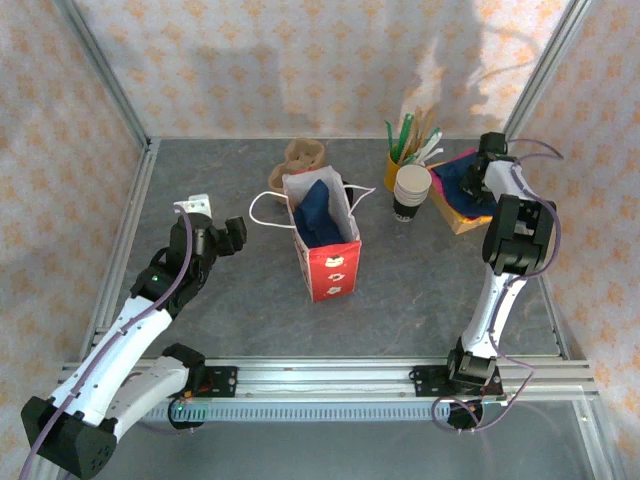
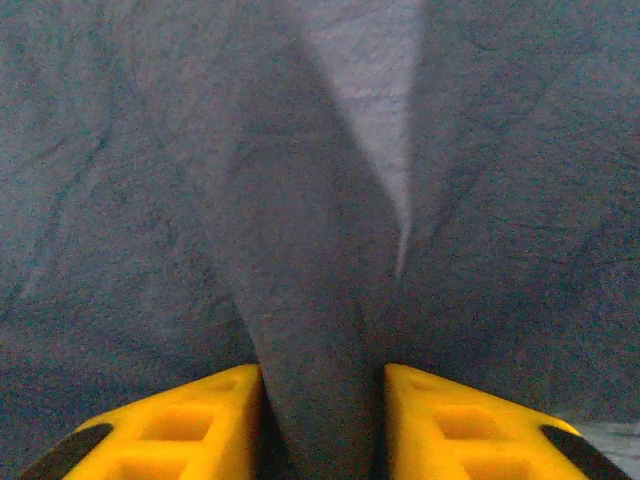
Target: Pack the takeout coffee
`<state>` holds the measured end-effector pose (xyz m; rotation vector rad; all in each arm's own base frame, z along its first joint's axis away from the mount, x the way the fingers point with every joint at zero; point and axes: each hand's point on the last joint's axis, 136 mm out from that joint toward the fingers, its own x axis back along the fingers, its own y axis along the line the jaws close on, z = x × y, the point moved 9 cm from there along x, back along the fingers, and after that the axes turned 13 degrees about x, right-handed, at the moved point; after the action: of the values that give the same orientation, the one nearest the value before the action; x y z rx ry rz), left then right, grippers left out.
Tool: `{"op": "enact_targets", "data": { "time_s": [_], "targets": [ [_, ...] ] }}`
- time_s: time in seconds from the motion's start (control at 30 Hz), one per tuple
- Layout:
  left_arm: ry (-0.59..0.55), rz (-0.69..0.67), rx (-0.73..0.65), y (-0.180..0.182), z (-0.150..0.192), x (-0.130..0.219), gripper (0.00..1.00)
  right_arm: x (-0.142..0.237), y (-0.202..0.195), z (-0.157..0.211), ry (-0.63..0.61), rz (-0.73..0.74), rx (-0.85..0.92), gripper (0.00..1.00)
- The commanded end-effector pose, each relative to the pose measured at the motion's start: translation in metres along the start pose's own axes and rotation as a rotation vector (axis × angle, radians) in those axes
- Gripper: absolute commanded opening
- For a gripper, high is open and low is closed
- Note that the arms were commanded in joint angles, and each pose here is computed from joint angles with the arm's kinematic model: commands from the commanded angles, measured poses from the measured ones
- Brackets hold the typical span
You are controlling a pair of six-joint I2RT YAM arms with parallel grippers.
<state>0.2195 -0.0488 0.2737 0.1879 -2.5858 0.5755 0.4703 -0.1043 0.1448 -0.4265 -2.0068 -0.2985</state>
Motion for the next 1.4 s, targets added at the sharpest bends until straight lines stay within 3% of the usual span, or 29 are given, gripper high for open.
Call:
{"op": "enact_targets", "data": {
  "time_s": [0.0,0.37,0.73,1.1,1.37],
  "targets": [
    [-0.006,-0.026,0.007,0.003,0.0,-0.002,0.85,0.008,0.003,0.003,0.006,-0.035,-0.002,0.3],
    [-0.003,-0.029,0.005,0.003,0.0,-0.003,0.85,0.038,0.01,-0.012,-0.09,-0.137,-0.024,0.19],
    [-0.002,-0.03,0.009,0.004,0.001,-0.002,0.85,0.07,0.009,-0.02,-0.155,-0.148,-0.027,0.14],
    [-0.014,-0.026,0.011,0.004,-0.001,0.0,0.85,0.157,0.005,-0.029,-0.309,-0.209,-0.045,0.04],
    [-0.011,-0.02,0.013,0.003,-0.001,0.0,0.85,0.229,0.005,-0.014,-0.427,-0.354,-0.06,0.0]
  ]
}}
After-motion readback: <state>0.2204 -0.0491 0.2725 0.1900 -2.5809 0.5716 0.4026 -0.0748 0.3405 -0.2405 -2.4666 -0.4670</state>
